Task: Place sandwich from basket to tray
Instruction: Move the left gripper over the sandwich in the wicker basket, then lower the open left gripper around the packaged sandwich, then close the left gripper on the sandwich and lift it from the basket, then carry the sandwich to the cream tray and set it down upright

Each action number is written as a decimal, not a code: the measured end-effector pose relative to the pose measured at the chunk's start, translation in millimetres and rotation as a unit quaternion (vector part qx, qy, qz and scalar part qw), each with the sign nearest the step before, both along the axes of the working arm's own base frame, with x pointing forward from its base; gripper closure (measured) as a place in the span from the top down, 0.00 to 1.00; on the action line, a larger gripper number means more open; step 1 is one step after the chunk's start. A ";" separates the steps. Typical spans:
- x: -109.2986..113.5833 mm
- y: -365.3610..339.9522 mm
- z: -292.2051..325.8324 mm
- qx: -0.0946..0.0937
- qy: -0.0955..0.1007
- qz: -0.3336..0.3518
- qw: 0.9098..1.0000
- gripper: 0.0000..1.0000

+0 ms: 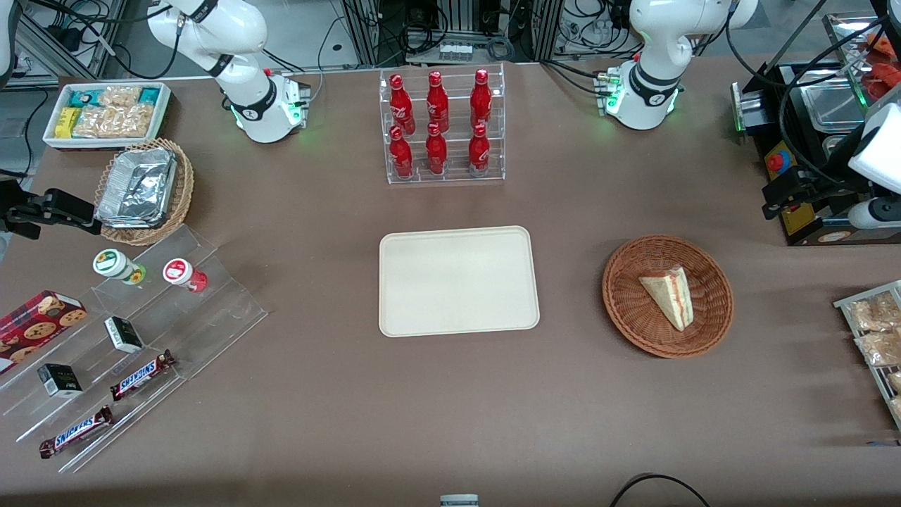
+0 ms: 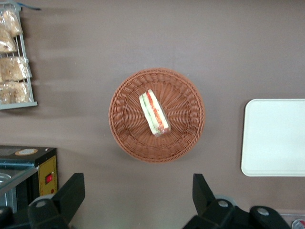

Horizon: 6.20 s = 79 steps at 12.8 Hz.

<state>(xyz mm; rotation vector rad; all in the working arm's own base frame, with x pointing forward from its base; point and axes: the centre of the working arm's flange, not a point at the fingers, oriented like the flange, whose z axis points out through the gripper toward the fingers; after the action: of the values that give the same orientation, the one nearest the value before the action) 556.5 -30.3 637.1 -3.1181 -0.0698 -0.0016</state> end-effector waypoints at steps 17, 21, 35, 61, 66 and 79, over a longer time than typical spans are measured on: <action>20.3 -9.1 -245.5 -0.013 -0.031 0.168 0.985 1.00; -7.4 -13.4 -302.1 -0.016 -0.034 0.180 0.983 1.00; -16.8 -23.2 -382.7 -0.015 -0.008 0.176 0.984 0.98; 6.1 -377.2 -270.1 -0.043 0.043 -0.003 0.998 0.15; -28.8 -447.9 -334.0 -0.050 0.038 -0.025 0.998 0.15; -55.0 -478.2 -389.5 -0.042 0.049 -0.045 0.997 0.35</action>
<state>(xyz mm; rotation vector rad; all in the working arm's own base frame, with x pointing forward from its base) 501.5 -508.4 247.7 -3.1961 0.0742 0.1575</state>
